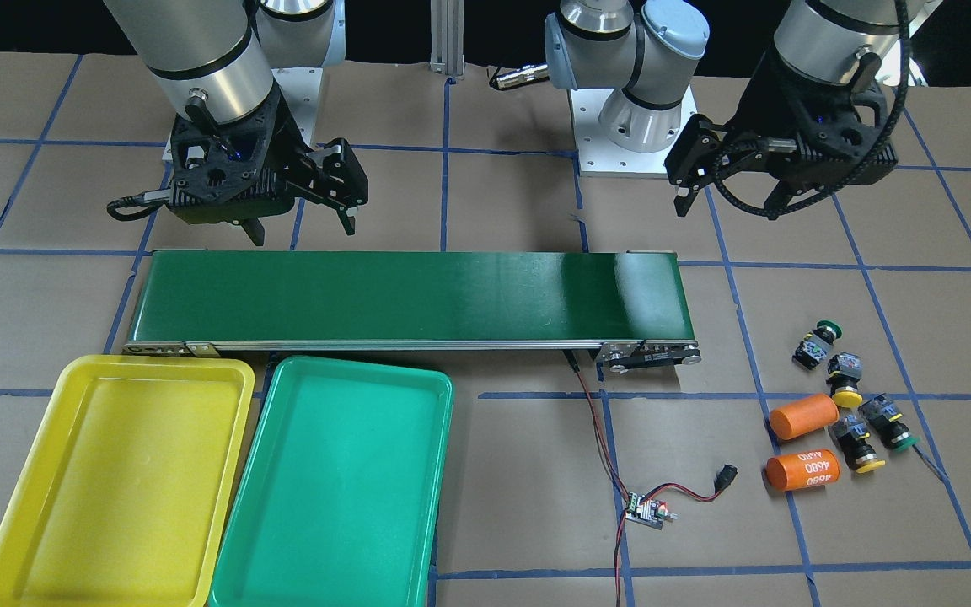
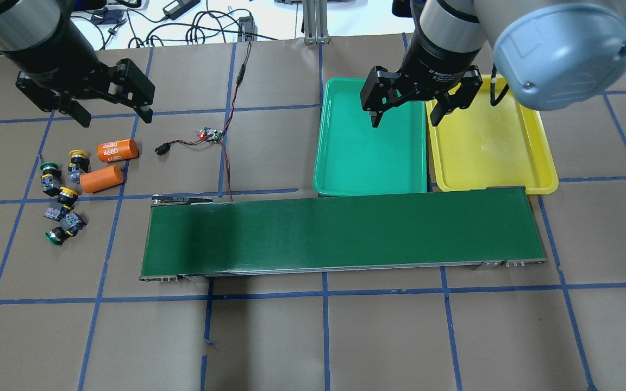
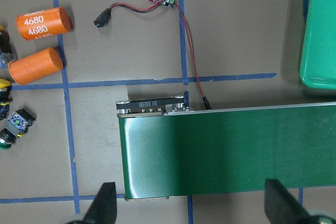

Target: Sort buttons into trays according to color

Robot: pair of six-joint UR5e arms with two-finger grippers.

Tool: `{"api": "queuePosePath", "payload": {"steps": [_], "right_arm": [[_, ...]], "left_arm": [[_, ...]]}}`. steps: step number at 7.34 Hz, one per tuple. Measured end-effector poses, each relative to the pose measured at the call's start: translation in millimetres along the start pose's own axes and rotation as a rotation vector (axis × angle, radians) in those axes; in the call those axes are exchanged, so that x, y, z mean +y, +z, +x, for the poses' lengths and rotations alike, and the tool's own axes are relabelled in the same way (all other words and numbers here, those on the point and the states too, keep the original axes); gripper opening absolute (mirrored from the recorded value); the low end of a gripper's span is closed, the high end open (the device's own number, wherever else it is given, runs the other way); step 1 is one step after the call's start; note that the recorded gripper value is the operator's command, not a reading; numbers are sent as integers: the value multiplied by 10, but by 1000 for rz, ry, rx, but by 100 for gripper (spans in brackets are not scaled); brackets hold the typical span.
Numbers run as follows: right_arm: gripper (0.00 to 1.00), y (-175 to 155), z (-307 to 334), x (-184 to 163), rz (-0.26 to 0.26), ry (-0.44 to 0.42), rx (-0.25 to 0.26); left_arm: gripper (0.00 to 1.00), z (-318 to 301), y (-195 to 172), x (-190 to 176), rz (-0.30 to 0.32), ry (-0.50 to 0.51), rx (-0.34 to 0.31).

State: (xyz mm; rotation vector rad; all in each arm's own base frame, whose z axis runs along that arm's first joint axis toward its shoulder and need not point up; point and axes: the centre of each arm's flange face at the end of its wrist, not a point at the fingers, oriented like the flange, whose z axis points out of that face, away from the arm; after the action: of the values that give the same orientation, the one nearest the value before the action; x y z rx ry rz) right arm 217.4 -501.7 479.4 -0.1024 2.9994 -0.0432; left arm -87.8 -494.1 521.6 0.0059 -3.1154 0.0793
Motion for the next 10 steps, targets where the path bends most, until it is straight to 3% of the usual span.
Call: {"api": "queuePosePath", "payload": {"steps": [4, 10], "right_arm": [[100, 0, -4, 5, -1, 0, 0], [100, 1, 0, 2, -1, -1, 1]], "left_arm": [[100, -50, -124, 48, 27, -7, -12], [100, -589, 28, -69, -9, -111, -18]]}}
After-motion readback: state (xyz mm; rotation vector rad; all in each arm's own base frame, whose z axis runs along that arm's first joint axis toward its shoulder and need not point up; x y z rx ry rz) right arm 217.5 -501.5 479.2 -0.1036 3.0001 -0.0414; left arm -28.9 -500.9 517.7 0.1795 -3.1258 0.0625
